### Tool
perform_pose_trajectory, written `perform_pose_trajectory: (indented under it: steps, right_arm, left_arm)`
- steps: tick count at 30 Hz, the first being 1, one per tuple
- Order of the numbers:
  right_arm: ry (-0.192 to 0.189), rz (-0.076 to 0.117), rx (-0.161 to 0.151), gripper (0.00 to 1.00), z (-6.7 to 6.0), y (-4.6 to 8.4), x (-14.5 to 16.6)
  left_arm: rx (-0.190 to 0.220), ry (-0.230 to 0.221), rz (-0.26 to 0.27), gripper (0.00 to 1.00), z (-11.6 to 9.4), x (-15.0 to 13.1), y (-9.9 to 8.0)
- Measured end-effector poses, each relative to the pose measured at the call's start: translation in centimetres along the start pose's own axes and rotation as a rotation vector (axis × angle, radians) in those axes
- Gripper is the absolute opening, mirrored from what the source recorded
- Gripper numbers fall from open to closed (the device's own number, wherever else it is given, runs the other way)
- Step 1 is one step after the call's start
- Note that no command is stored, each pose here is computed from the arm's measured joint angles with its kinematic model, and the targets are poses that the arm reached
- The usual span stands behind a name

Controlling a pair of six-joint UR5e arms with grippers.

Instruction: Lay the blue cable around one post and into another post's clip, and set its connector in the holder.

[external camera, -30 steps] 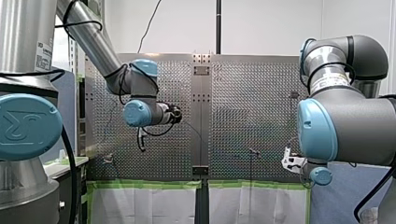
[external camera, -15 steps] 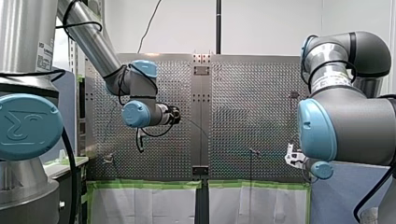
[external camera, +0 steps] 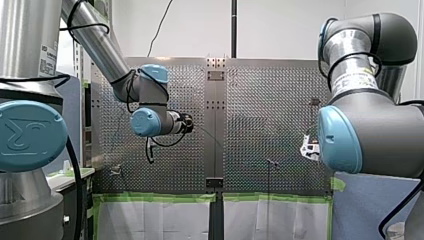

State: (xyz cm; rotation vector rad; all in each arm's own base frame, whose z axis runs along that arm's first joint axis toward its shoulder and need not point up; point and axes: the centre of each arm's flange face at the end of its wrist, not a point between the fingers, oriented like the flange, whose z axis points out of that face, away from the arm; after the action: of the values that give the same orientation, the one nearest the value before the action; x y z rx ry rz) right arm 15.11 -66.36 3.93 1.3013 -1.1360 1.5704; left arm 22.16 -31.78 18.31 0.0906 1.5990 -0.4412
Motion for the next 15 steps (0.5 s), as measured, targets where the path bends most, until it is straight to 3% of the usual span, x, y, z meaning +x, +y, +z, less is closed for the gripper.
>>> perform_pose_trajectory:
  steps: [8,15]
  right_arm:
    - [0.016,-0.003,0.021,0.00,0.7,-1.8,3.7]
    - [0.055,-0.012,0.049,0.00,1.3,-3.7,7.0]
  left_arm:
    - [0.003,0.002,0.000,1.00,-0.1,0.1,0.0]
    - [0.003,0.004,0.000,1.00,-0.1,0.1,0.0]
